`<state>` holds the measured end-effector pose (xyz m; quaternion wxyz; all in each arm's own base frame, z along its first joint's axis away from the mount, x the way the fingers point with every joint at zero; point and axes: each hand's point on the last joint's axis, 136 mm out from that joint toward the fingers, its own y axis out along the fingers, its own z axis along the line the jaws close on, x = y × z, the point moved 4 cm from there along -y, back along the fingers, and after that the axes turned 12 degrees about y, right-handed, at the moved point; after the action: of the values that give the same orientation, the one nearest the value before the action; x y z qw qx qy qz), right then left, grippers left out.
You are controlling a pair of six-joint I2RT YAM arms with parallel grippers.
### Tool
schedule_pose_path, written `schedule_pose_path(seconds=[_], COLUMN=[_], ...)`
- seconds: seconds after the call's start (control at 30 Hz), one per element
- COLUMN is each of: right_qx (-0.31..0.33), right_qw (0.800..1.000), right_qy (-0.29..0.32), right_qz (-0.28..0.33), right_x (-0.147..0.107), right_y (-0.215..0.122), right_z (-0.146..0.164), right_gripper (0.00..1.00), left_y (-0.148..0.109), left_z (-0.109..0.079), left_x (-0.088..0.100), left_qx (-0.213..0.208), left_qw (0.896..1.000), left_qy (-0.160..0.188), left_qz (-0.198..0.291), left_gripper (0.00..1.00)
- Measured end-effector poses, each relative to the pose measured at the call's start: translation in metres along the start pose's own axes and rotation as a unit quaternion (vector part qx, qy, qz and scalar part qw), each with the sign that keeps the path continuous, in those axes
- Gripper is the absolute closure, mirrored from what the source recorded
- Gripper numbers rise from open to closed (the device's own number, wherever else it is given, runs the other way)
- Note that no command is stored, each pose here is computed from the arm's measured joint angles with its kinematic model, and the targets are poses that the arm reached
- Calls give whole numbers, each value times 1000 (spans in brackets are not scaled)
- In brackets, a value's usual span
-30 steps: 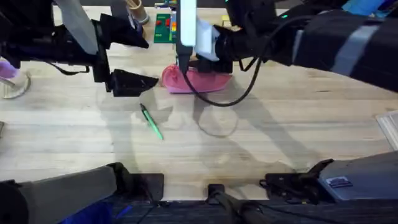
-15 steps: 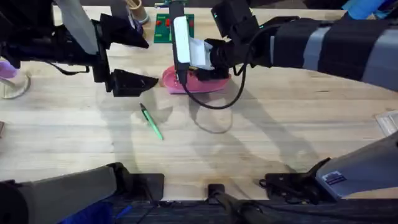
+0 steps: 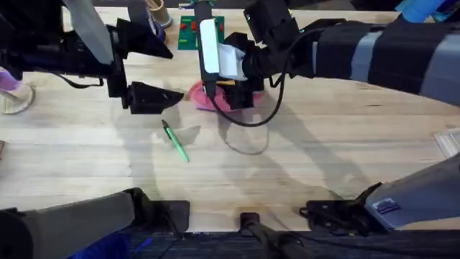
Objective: Unzip the bag, pick up the pens from the table one at a time and place them inside, then zip the bag closed.
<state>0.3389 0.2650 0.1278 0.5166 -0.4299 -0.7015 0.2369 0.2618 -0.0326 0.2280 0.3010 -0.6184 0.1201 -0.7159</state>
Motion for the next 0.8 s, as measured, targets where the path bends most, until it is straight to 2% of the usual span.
schedule_pose_path(seconds=[0.2,0.37,0.4,0.47,0.63,0.73,0.8], right_qx=[-25,-52,-62,-66,-69,-70,-69], right_qw=[999,996,993,992,990,990,989], right_qy=[39,70,88,97,111,116,125], right_qz=[-15,-36,-42,-44,-43,-44,-44], right_x=[11,20,20,19,16,16,16], right_y=[-21,-45,-54,-57,-59,-59,-59], right_z=[-8,-19,-24,-26,-30,-30,-30], right_gripper=[5,5,5,5,6,5,5], left_y=[0,-5,-13,-21,-37,-45,-48], left_z=[-9,-12,-12,-11,-13,-18,-26], left_x=[1,-8,-9,-8,-2,0,0], left_qx=[-17,-11,23,55,128,166,184], left_qw=[999,993,984,975,942,908,870], left_qy=[-43,-104,-141,-170,-266,-348,-426], left_qz=[2,58,105,131,162,165,168], left_gripper=[6,4,5,4,5,6,6])
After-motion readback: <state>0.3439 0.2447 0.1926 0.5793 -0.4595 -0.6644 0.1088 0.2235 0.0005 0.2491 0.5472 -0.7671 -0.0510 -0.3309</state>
